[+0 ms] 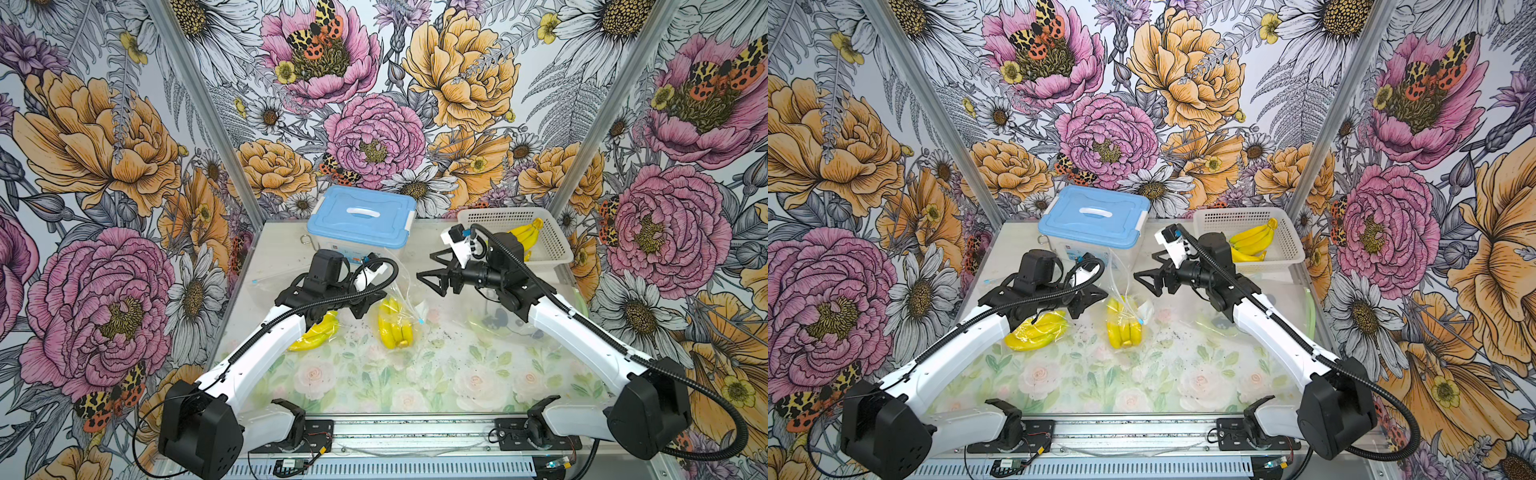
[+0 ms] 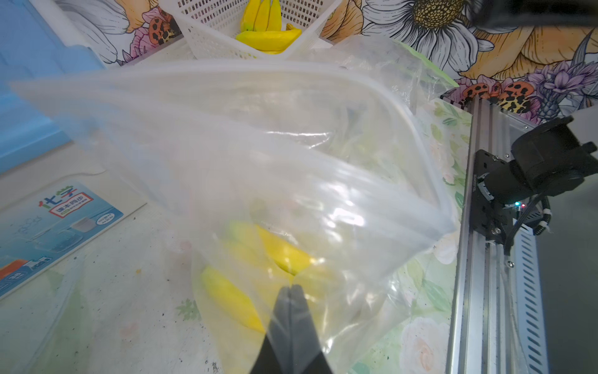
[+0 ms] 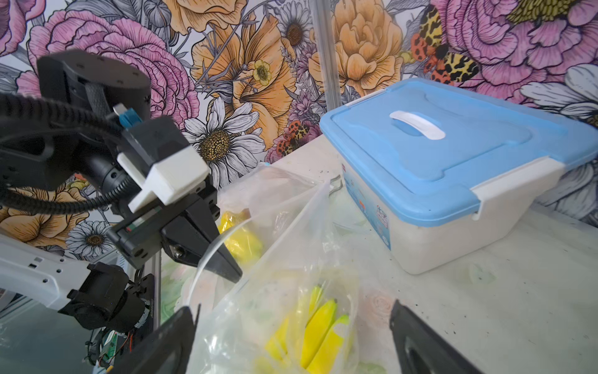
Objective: Open the zip-top bag and take out the banana
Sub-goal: Open the zipper of the food storage bag at the center of the board.
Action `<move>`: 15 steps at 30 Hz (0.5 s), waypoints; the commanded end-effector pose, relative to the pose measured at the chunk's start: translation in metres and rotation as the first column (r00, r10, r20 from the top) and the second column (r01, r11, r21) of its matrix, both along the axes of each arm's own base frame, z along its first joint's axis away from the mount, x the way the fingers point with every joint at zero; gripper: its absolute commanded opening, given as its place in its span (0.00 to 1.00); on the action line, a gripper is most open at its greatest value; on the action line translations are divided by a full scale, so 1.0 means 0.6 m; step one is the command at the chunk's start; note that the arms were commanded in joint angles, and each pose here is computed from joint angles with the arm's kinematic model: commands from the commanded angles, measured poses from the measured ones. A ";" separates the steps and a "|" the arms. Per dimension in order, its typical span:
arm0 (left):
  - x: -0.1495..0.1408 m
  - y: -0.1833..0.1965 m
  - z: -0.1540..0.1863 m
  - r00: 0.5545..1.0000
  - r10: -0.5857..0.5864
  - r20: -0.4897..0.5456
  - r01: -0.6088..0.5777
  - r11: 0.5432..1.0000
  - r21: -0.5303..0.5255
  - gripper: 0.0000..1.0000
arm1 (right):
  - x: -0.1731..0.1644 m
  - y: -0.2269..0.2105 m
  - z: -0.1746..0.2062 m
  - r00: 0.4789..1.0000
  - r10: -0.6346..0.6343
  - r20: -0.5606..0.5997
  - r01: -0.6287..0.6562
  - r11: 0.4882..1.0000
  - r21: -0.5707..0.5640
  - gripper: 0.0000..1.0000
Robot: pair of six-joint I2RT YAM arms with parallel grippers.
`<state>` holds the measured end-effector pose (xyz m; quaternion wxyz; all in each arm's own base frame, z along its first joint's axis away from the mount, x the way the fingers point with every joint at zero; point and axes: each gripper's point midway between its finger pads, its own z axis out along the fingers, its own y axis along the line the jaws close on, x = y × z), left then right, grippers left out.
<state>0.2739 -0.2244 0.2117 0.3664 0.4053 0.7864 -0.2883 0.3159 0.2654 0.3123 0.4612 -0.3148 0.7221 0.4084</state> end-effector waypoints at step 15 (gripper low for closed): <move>-0.005 -0.011 0.026 0.998 0.007 0.057 -0.006 1.000 -0.016 0.00 | 0.000 0.044 -0.019 0.952 -0.124 -0.280 0.070 0.978 -0.197 0.99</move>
